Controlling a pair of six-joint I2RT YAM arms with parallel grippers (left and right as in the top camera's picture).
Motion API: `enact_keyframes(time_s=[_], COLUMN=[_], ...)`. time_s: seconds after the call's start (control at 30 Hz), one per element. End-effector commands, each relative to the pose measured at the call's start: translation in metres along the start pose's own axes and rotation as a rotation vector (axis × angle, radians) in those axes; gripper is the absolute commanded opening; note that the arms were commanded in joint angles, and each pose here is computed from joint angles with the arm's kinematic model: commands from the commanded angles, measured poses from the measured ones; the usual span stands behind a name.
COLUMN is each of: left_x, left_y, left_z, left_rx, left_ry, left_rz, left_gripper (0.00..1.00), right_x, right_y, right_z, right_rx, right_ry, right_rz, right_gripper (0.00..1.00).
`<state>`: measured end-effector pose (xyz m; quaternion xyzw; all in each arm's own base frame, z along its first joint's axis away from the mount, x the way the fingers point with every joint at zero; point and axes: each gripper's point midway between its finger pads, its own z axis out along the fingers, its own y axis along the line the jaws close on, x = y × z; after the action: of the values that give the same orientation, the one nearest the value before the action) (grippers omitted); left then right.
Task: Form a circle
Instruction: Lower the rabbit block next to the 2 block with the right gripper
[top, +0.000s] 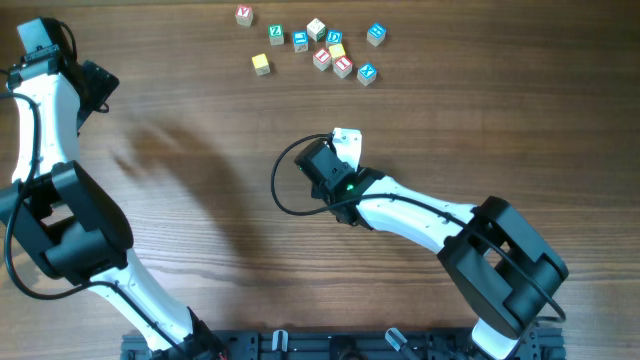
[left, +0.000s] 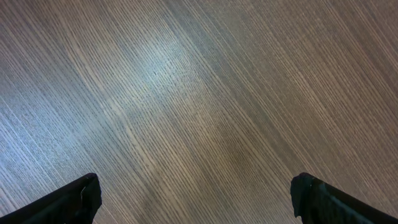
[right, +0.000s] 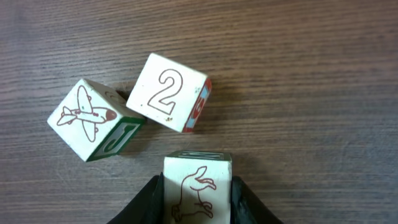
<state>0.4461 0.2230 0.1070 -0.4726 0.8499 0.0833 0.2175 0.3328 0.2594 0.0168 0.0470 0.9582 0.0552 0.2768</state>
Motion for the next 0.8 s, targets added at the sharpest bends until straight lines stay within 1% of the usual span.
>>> enact_keyframes(time_s=[0.0,0.17,0.2,0.33,0.43,0.53,0.77], left_x=[-0.0072,-0.0072,-0.0071,-0.0072,-0.0071,-0.0072,-0.0072], left_y=[-0.0001,-0.0001,0.0000,-0.0001,0.0000,-0.0001,-0.0001], left_z=[-0.0073,-0.0073,-0.0072,-0.0073,-0.0072,-0.0073,-0.0073], left_rx=[0.009,0.009,0.008,0.009,0.008,0.009,0.009], left_ry=[-0.020,-0.020,-0.019,-0.020,-0.019,-0.020,-0.020], left_rz=[0.000,0.000,0.000,0.000,0.000,0.000,0.000], left_gripper=[1.00,1.00,1.00,1.00,1.00,1.00,1.00], right_x=[0.0082,0.0084,0.0088,0.0082,0.0027,0.0025,0.0018], right_y=[-0.0034,-0.0038,-0.0043,-0.0060,-0.0110,-0.0108,-0.0101], right_z=[0.0056,0.0056,0.0056,0.0056,0.0055,0.0055,0.0056], right_rx=[0.010,0.012,0.014,0.022,0.050,0.049,0.046], right_ry=[0.033,0.033,0.035,0.030,-0.004,-0.003,-0.006], right_rz=[0.084,0.104,0.099,0.099,0.094,0.065,0.067], right_gripper=[0.31,0.32,0.34,0.35,0.34,0.34,0.35])
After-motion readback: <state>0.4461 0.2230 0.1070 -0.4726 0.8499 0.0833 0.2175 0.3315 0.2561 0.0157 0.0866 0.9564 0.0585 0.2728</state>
